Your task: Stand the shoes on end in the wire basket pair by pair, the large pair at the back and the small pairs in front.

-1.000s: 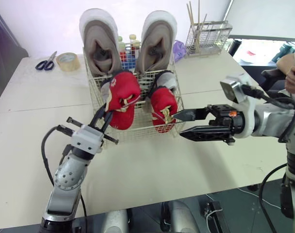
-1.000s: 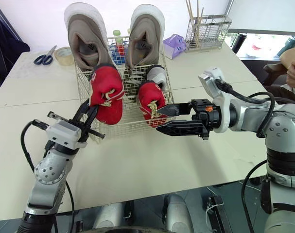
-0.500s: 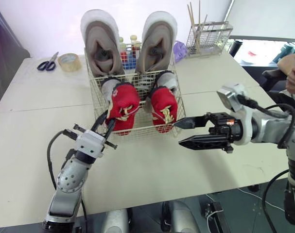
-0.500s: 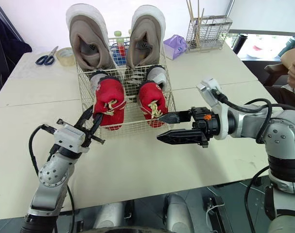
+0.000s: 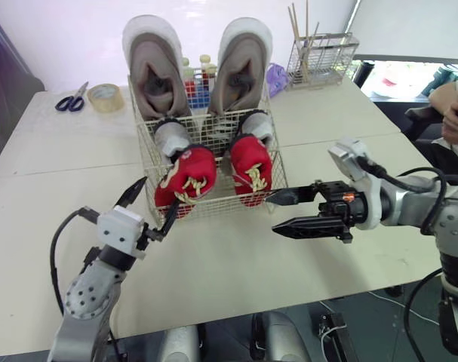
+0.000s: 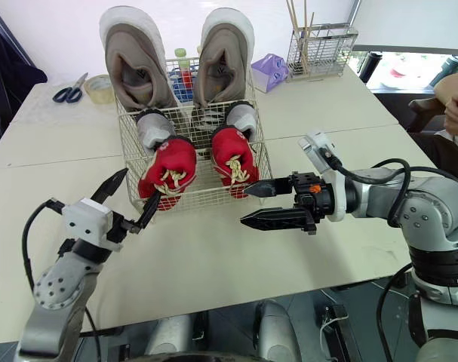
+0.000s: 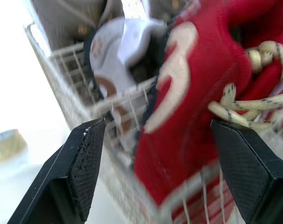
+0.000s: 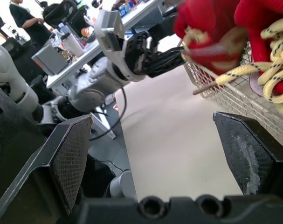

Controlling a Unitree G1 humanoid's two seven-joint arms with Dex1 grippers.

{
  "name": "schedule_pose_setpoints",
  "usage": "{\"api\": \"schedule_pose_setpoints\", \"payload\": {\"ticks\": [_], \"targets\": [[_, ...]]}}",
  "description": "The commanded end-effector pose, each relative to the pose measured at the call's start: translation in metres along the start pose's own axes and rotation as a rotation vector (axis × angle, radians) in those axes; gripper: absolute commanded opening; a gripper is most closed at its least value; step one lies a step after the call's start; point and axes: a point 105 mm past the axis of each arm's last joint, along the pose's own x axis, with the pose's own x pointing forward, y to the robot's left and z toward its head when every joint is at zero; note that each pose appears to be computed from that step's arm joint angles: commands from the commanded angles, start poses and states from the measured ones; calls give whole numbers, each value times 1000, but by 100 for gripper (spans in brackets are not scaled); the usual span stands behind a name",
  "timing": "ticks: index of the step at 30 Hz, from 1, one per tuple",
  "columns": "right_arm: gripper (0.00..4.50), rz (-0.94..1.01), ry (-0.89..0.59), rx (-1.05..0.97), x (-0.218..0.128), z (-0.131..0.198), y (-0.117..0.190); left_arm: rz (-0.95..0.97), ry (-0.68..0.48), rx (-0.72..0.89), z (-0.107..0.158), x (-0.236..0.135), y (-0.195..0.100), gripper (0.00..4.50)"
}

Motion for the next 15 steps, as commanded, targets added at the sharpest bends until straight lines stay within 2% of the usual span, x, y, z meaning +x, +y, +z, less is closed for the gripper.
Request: {"api": "schedule_pose_setpoints", "payload": {"ticks": [1, 7, 10, 12, 15], "targets": [[450, 20, -12, -31, 2, 4, 1, -14, 30, 2, 3, -4, 5, 371], [450, 26, -13, -31, 3, 3, -2, -21, 95, -35, 3, -14, 14, 371], [450, 33, -7, -25, 4, 1, -1, 7, 181, -121, 2, -26, 23, 371], [450, 33, 8, -14, 3, -4, 0, 31, 182, -289, 13, -37, 30, 371], [450, 24, 23, -2, -1, -10, 0, 14, 107, -551, 37, -52, 42, 449]]}}
